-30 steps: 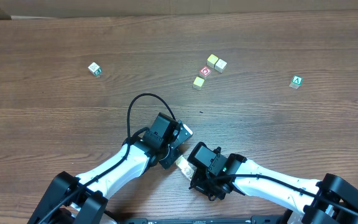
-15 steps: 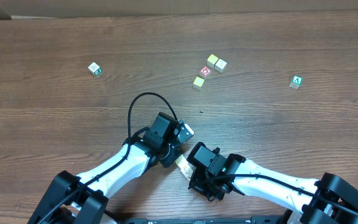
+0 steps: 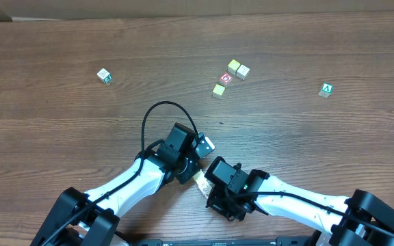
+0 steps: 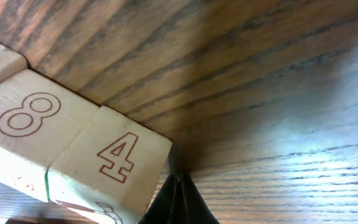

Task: Flip 4 blocks

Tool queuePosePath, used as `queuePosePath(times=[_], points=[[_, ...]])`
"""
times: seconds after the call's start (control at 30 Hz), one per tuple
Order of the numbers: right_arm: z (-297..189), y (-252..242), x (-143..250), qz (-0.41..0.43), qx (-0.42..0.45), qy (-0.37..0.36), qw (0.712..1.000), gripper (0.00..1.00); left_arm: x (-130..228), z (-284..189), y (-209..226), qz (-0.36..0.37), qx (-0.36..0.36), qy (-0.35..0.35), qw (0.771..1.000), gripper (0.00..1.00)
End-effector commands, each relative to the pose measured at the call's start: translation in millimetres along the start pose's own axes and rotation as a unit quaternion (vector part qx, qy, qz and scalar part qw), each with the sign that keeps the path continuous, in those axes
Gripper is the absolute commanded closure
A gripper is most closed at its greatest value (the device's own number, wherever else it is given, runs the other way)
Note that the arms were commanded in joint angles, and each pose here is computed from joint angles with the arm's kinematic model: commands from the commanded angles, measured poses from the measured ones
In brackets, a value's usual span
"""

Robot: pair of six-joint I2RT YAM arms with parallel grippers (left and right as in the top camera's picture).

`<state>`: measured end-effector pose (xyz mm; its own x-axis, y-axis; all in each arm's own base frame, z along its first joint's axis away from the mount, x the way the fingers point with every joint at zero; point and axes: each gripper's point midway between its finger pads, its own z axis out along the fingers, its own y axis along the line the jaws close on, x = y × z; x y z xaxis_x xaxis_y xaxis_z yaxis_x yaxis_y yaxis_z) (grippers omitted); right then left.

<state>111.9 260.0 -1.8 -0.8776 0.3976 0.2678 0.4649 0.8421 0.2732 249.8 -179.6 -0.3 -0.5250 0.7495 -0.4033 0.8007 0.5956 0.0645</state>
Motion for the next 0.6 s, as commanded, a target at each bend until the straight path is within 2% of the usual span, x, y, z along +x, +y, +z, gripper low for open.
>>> queuePosePath(times=[0.0, 0.57], points=[[1.0, 21.4, -5.6, -0.002, -0.026, -0.022, 0.999, 0.96, 8.5, 5.9, -36.2, 0.017, 0.085, 0.001, 0.996, 0.96], [1.7, 28.6, -1.8, 0.013, -0.040, -0.021, 0.999, 0.96, 5.6, 5.2, -40.3, 0.041, 0.097, -0.009, 0.994, 0.96]])
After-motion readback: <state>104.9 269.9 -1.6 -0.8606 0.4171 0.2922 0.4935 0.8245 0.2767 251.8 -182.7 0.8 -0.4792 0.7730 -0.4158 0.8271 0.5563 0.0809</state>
